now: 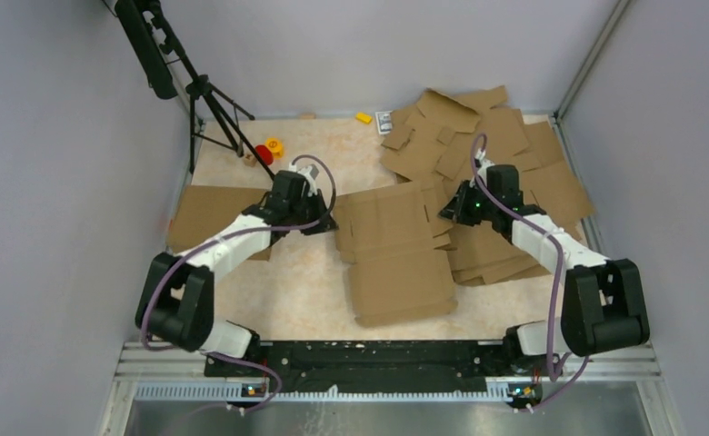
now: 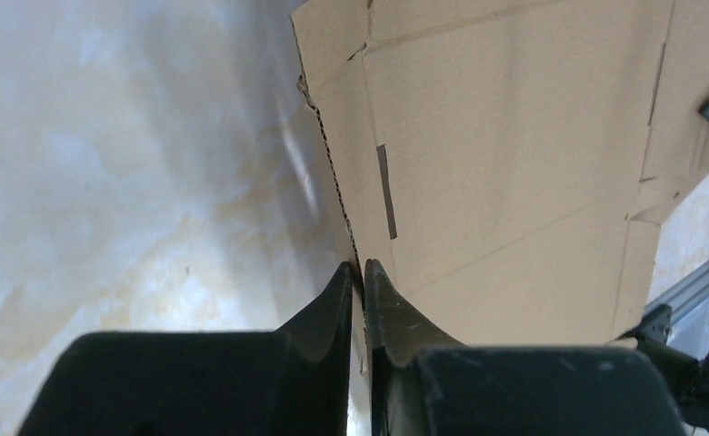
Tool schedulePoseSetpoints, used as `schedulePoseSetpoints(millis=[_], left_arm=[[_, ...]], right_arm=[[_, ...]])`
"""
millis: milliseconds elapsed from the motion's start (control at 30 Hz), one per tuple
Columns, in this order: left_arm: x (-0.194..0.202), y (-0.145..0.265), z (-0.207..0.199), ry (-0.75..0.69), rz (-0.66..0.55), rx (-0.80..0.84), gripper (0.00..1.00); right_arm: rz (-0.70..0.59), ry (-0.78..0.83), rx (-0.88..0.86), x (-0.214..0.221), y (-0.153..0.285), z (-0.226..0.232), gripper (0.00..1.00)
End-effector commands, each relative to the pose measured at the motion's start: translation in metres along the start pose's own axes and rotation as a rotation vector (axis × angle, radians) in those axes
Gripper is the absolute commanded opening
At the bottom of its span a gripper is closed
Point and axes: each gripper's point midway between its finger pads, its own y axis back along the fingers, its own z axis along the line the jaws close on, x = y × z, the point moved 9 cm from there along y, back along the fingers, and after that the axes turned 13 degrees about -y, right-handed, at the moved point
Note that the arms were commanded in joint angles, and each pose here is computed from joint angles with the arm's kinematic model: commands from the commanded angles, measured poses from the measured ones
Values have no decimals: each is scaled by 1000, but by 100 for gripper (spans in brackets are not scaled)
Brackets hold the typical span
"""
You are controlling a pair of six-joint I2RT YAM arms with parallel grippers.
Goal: Fold the paper box
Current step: Fold the paper box at the center of the board.
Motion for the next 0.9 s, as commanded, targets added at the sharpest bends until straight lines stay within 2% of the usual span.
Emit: schedulePoseSetpoints(millis=[0,233,433,467,533,600,633,700,733,867], left_arm=[[18,27,-5,9,-34,24,9],[53,38,-11,83,-9,114,11],[80,36,-24,104,54,135,13],[85,36,-29,92,66,144,14],[91,39,-36,72,77,141,16],[94,43,-39,50,84,133,25],[94,45,-39,40,80,126,31],[91,50,-37,15,73,93,46],[86,54,-39,-2,63,84,50],[72,65,-37,-38,50,13,51]], right_arm=[[32,68,-53,11,4,10,6],[73,135,-86,2,-16,35,12],[103,206,-7,-9,-41,53,16],[108,212,7,-9,-44,51,21],[104,222,45,-10,-44,47,42],[91,240,59,-8,-39,44,61],[84,249,55,-7,-35,44,66],[69,266,47,-4,-26,47,72],[61,277,49,-2,-20,49,72],[25,337,79,9,5,59,73]])
